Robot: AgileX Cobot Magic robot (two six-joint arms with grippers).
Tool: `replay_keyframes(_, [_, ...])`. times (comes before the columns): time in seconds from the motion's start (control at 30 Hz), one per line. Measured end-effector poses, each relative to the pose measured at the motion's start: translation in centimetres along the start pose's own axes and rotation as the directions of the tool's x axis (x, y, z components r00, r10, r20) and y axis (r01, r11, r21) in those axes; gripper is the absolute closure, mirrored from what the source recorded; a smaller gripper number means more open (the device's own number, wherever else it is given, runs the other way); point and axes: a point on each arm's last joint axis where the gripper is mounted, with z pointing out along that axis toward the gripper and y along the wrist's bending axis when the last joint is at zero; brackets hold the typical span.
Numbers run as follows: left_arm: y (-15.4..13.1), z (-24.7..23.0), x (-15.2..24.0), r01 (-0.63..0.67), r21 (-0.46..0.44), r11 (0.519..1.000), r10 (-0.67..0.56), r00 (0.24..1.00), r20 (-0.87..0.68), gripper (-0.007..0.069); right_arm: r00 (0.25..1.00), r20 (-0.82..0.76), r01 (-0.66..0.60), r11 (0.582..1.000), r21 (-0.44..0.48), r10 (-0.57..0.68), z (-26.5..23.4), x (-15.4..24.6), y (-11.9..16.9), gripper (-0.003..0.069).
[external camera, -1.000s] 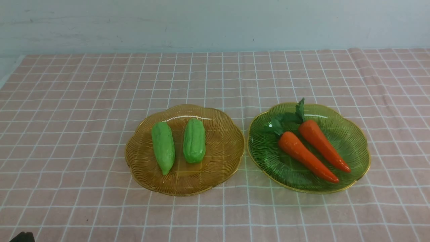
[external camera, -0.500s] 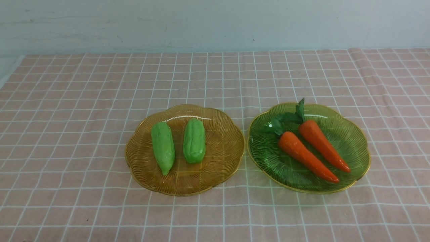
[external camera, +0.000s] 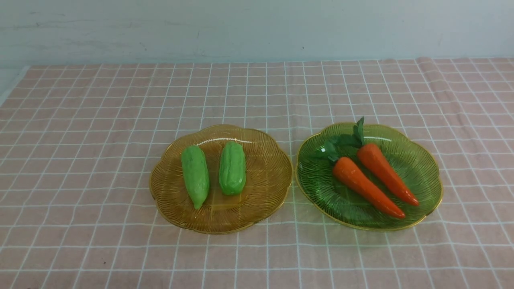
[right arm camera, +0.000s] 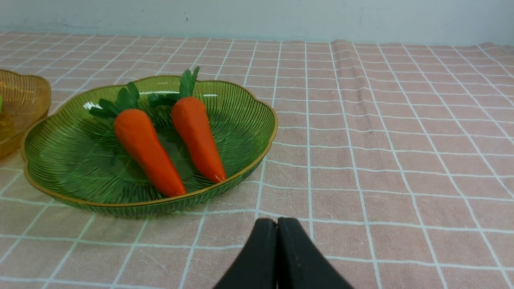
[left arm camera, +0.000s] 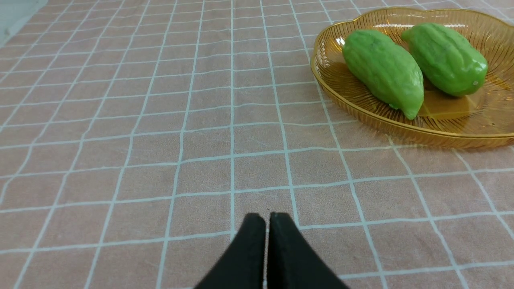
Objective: Put different types of vegetables on the plate.
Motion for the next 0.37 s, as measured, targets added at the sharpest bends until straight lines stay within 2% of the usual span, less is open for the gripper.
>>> replay_keyframes(0.37, [0.0,0.0,0.0,-0.006,0.0,1.0,0.006,1.0,0.0,0.0629,1.0,0.0,0.002,1.0,0.0,-0.002,0.0,0.0,0.0,0.0675])
